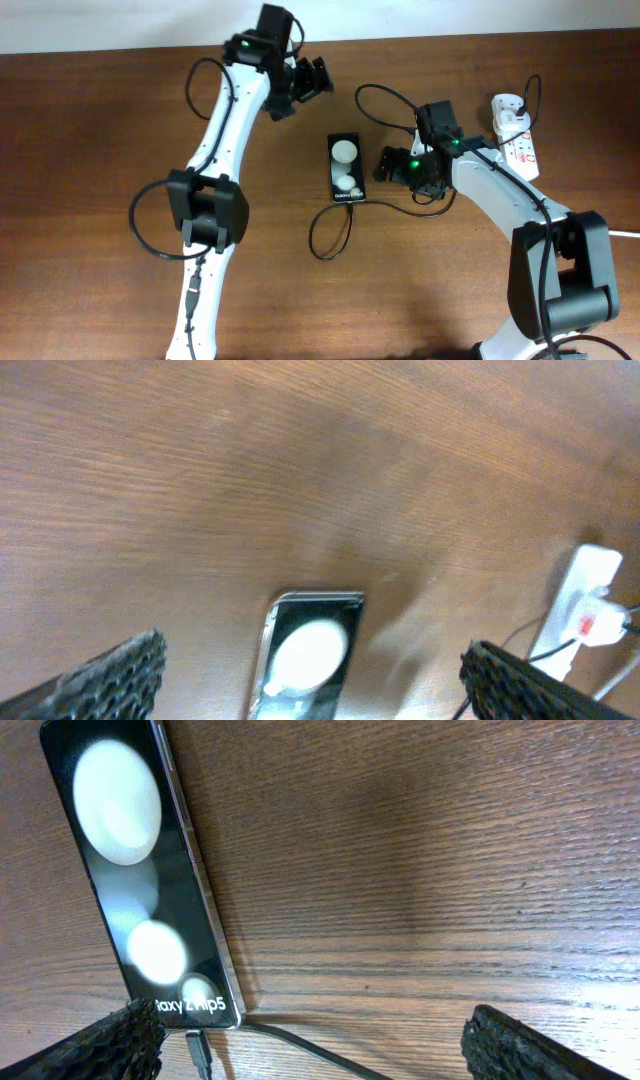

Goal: Plug charger to phone and switch on socket
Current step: 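Raise the left gripper up and away from the phone, then move the right gripper over the power strip's orange switch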

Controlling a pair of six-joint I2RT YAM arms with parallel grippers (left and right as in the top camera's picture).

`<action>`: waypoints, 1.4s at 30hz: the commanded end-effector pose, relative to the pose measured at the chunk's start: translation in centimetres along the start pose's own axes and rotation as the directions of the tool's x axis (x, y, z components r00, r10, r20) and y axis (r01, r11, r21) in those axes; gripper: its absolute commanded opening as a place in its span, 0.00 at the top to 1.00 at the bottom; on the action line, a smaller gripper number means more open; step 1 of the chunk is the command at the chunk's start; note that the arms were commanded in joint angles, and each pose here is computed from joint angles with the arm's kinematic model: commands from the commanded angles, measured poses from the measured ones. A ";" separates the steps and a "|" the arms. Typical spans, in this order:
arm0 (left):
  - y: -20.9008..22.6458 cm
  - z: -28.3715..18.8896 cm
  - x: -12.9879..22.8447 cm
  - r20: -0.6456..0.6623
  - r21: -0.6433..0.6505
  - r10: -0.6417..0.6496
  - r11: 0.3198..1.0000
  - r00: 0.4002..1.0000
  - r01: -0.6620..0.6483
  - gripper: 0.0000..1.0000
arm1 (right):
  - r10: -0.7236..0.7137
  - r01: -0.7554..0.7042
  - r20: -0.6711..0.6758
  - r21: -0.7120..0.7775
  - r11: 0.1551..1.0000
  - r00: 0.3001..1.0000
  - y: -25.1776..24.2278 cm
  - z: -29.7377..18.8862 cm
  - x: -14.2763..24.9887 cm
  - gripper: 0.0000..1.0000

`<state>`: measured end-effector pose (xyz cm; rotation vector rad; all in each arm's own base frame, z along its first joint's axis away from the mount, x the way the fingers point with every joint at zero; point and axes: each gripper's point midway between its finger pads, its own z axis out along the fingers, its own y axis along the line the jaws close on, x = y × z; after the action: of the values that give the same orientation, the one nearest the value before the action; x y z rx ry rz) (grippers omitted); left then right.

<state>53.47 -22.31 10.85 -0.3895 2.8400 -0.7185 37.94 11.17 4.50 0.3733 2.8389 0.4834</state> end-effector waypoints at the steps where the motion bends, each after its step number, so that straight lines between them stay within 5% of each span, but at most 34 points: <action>1: 2.4 -3.7 -1.5 0.031 -0.063 0.089 0.994 0.996 -0.087 0.01 | -0.015 0.015 0.011 -0.042 0.999 1.000 0.8 -0.8 -0.1 0.01; 5: 6.3 -8.3 0.0 -0.021 -0.239 0.144 0.960 0.989 -0.145 0.01 | -0.010 0.012 0.032 -0.063 0.998 0.999 1.3 -0.9 -0.7 0.01; 16: 0.9 -20.0 1.4 0.169 -0.148 0.303 0.949 0.938 -0.280 0.01 | 0.079 -0.073 0.026 -0.187 0.980 0.996 -0.2 -2.8 -2.7 0.01; 26: 0.8 -20.2 1.5 0.175 -0.147 0.304 0.948 0.936 -0.281 0.01 | 0.027 -0.004 0.178 -0.129 0.992 0.984 0.3 -8.3 -4.8 0.01; 32: 0.8 -20.2 1.5 0.175 -0.147 0.304 0.948 0.936 -0.281 0.01 | -0.022 0.037 0.319 -0.041 0.998 0.948 1.4 -18.3 -9.8 0.01; 37: 0.8 -20.2 1.5 0.175 -0.147 0.304 0.948 0.936 -0.281 0.01 | 0.007 -0.029 0.451 0.042 0.999 0.893 -5.4 -28.7 -12.9 0.01; 42: 0.8 -20.2 1.5 0.175 -0.147 0.304 0.948 0.936 -0.281 0.01 | 0.127 -0.131 0.395 -0.017 0.991 0.910 -13.4 -29.4 -14.0 0.01</action>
<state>47.33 -13.16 26.58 -0.0746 2.7072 -0.4176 39.49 -11.94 30.80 0.6118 2.3991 0.3074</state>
